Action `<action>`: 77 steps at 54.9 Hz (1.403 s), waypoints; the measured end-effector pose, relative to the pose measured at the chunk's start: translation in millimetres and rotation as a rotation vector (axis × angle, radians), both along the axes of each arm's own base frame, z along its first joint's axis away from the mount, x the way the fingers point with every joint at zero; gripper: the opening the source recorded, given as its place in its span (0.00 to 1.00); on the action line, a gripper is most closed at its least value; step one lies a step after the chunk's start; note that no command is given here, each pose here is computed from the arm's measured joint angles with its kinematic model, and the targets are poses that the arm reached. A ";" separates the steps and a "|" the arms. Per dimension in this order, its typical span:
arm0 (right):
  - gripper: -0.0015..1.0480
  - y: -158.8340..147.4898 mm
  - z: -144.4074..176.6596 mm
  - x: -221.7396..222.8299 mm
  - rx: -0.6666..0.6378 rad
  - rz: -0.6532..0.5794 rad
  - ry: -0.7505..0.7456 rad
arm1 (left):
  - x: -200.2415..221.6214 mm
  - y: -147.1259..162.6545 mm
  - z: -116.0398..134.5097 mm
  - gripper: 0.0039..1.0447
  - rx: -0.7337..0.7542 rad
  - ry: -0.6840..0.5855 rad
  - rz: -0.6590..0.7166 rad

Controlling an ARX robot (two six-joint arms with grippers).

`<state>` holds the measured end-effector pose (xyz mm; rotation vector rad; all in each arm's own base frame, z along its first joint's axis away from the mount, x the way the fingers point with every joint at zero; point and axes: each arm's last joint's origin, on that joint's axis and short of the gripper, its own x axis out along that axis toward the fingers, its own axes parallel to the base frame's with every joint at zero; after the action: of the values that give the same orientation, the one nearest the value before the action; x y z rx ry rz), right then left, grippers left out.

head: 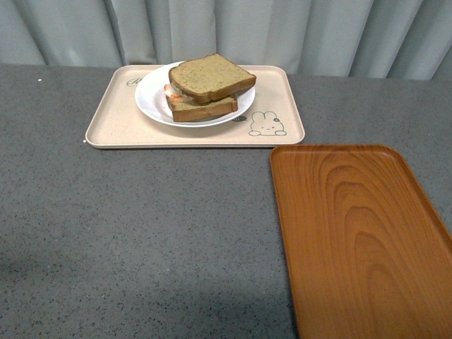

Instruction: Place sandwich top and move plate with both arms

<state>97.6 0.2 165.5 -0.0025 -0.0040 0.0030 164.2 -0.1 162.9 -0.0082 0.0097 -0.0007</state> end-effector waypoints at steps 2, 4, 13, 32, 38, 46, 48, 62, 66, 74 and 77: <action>0.91 0.0 0.0 0.0 0.000 0.000 0.000 | -3.2 0.0 -0.3 0.04 0.000 0.002 0.000; 0.91 0.0 0.0 0.0 0.000 0.000 0.000 | -5.3 0.0 -0.5 0.04 0.000 0.004 0.000; 0.91 0.0 0.0 0.0 0.000 0.000 0.000 | -14.5 0.0 -0.4 0.04 0.000 0.003 0.000; 0.91 0.0 0.0 0.0 0.000 0.000 0.000 | -31.1 0.0 6.9 0.04 0.000 -0.019 0.000; 0.91 0.0 0.0 0.0 0.000 0.000 0.000 | -35.0 0.0 8.2 0.04 0.000 -0.024 0.000; 0.91 0.0 0.0 0.0 0.000 0.000 0.000 | -40.0 0.0 9.4 0.04 0.000 -0.028 0.000; 0.91 0.0 0.0 0.0 0.000 0.000 0.000 | -41.6 0.0 9.6 0.04 0.000 -0.029 0.000; 0.91 0.0 0.0 0.0 0.000 0.000 0.000 | -48.1 0.0 10.1 0.04 0.000 -0.031 0.000; 0.91 0.0 0.0 0.0 0.000 0.000 0.000 | -50.0 0.0 10.0 0.04 0.000 -0.031 0.000; 0.91 0.0 0.0 0.0 0.000 0.000 0.000 | -53.0 0.0 9.9 0.04 0.000 -0.031 0.000; 0.91 0.0 0.0 0.0 0.000 0.000 0.000 | -53.8 0.0 9.7 0.04 0.000 -0.031 0.000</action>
<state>97.6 0.2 165.5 -0.0025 -0.0040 0.0030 110.4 -0.1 172.7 -0.0078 -0.0212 -0.0005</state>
